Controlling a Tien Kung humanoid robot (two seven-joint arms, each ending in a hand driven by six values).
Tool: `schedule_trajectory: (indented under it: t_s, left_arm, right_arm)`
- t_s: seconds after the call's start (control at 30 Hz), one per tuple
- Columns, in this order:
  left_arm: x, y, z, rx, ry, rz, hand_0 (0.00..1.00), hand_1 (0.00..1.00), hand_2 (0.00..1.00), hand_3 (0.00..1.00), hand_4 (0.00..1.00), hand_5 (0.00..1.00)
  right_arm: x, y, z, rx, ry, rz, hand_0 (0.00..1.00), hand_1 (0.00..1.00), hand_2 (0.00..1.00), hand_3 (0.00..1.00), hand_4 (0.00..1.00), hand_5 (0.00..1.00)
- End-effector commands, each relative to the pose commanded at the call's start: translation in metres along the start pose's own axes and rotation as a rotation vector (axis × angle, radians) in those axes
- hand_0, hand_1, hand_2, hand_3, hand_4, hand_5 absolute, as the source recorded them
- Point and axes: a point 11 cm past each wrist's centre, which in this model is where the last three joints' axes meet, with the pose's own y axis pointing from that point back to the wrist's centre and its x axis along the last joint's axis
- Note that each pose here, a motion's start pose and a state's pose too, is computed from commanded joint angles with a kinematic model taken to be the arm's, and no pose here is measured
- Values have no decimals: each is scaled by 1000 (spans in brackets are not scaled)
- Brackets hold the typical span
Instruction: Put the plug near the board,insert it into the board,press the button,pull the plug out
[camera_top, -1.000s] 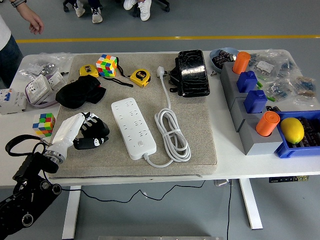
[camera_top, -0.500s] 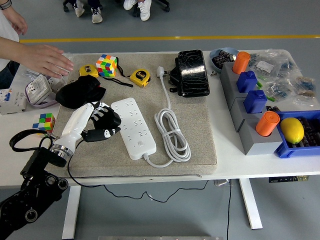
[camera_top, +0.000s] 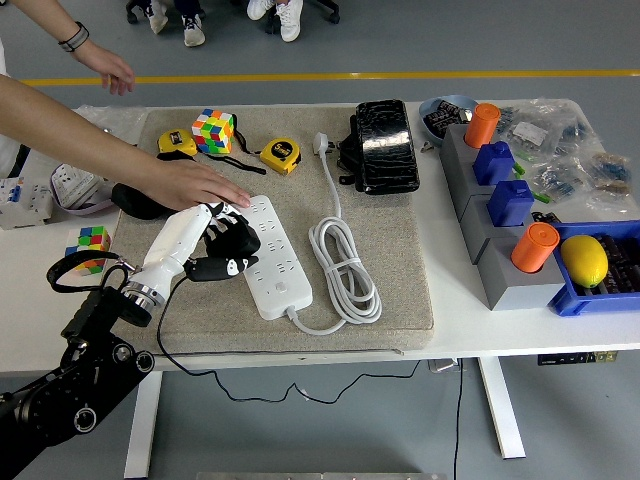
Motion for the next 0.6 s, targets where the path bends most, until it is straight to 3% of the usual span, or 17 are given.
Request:
schedule_trajectory:
  t_s: [0.6]
  left_arm:
    - [-6, -1, -16, 34, -55, -26, 271, 357, 402, 545, 779, 2]
  right_arm:
    - [1, 0, -1, 4, 0, 0, 498, 597, 560, 508, 844, 388]
